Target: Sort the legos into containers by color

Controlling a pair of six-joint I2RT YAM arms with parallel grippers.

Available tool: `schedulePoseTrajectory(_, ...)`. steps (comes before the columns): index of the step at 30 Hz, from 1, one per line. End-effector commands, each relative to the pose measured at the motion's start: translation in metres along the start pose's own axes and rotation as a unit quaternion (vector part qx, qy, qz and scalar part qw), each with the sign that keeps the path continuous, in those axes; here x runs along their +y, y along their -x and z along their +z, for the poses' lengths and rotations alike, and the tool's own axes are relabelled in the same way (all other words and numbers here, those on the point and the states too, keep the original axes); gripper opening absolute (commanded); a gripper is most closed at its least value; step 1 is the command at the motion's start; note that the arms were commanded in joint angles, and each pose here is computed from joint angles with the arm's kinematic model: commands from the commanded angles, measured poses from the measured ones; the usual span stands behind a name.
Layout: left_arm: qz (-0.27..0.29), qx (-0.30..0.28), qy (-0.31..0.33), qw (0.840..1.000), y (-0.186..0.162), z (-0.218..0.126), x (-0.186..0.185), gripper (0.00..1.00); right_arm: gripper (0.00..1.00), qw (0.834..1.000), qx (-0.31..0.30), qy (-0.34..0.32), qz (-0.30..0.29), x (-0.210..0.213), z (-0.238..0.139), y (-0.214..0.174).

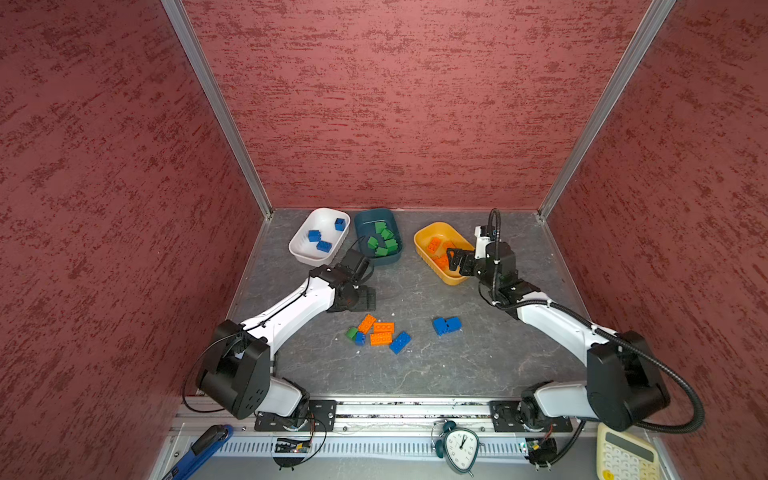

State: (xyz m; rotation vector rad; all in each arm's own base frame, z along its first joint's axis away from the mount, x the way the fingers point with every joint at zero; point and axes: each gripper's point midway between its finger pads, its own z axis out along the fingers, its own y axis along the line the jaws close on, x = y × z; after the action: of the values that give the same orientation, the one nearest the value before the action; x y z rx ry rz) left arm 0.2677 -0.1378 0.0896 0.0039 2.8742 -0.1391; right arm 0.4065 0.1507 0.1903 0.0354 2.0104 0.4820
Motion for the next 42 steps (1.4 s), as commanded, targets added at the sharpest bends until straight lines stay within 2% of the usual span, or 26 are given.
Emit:
schedulePoseTrajectory(1, 0.01, 0.036, -0.014, 0.999, -0.019, 0.008, -0.003, 0.85, 0.99, 1.0, -0.021, 0.022, 0.001, 0.013, 0.002, 0.016)
schedulePoseTrajectory(6, 0.016, 0.062, -0.015, 0.998, -0.03, 0.019, -0.002, 0.75, 0.99, 0.999, -0.026, 0.021, -0.001, 0.014, 0.003, 0.018)
schedulePoseTrajectory(11, -0.028, 0.067, 0.014, 0.997, -0.038, 0.025, 0.012, 0.64, 0.99, 1.0, -0.024, 0.02, -0.001, 0.012, 0.004, 0.016)
schedulePoseTrajectory(16, -0.06, 0.06, 0.003, 0.996, -0.041, 0.03, 0.01, 0.65, 0.99, 0.999, -0.02, 0.026, 0.001, 0.015, 0.006, 0.015)
schedulePoseTrajectory(18, -0.077, 0.065, 0.02, 0.995, -0.044, 0.031, 0.016, 0.65, 0.99, 0.999, -0.019, 0.028, 0.002, 0.016, 0.007, 0.014)
schedulePoseTrajectory(22, -0.15, 0.052, 0.06, 0.986, -0.046, 0.027, 0.031, 0.64, 0.99, 0.999, -0.019, 0.032, 0.001, 0.017, 0.008, 0.014)
schedulePoseTrajectory(26, -0.21, 0.033, 0.046, 0.976, -0.046, 0.029, 0.027, 0.63, 0.99, 0.999, -0.016, 0.037, 0.003, 0.02, 0.011, 0.013)
schedulePoseTrajectory(28, -0.225, 0.031, 0.038, 0.973, -0.048, 0.032, 0.023, 0.64, 0.99, 0.999, -0.014, 0.041, 0.002, 0.023, 0.012, 0.013)
schedulePoseTrajectory(33, -0.251, 0.044, 0.068, 0.965, -0.064, 0.034, 0.034, 0.63, 0.99, 0.999, -0.009, 0.046, -0.004, 0.026, 0.014, 0.011)
schedulePoseTrajectory(42, -0.259, 0.071, 0.089, 0.959, -0.091, 0.04, 0.043, 0.59, 0.99, 0.999, 0.001, 0.05, -0.006, 0.028, 0.024, 0.006)
